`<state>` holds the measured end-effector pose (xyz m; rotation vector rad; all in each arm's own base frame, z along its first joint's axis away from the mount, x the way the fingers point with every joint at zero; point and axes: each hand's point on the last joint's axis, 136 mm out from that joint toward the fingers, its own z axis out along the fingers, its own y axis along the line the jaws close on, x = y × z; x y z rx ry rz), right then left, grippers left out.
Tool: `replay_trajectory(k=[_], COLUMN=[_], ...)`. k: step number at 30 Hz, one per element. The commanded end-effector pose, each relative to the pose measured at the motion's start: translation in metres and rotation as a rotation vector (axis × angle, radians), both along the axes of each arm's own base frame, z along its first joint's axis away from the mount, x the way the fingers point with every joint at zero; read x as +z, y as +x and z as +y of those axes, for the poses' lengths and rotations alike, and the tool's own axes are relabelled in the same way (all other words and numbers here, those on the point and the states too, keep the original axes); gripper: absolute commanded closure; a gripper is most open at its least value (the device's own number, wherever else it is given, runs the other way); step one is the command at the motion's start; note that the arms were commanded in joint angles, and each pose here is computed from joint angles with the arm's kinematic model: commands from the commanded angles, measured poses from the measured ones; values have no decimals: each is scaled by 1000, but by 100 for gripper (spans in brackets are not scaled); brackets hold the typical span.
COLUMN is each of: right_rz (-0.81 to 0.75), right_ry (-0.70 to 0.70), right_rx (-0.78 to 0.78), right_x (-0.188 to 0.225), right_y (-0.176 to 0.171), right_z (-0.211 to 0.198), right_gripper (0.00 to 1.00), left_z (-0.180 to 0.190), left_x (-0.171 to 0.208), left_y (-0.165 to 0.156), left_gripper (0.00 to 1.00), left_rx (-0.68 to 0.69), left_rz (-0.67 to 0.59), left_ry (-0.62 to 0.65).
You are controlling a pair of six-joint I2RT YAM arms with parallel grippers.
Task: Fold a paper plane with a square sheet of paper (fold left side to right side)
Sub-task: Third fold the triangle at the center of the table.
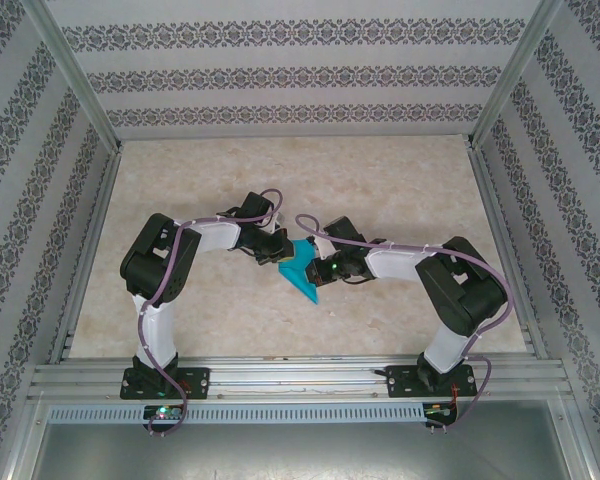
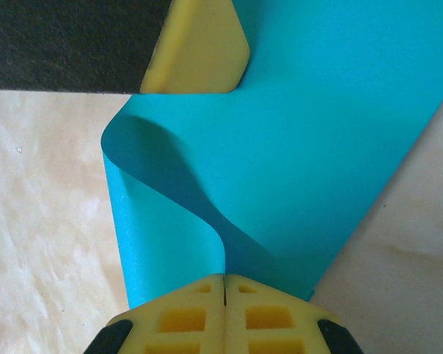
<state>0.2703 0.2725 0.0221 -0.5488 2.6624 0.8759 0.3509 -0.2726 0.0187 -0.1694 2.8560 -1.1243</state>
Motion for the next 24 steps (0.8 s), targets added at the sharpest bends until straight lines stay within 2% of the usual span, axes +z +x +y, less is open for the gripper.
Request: replay_trajectory(k=[1, 19, 24], right_rz=[3, 6, 31], right_ry=[16, -16, -28], right_rx=[28, 16, 18], right_x=[2, -5, -13], right_y=[-1, 0, -5], right_z=[6, 3, 1], right_gripper=[100, 100, 100], left_z=[16, 16, 14], left_x=[-34, -34, -29], left_y=[-19, -19, -18], left_gripper=[95, 95, 90], left_rx=[6, 6, 6], left_rz=[75, 76, 65], left_ry=[120, 120, 109])
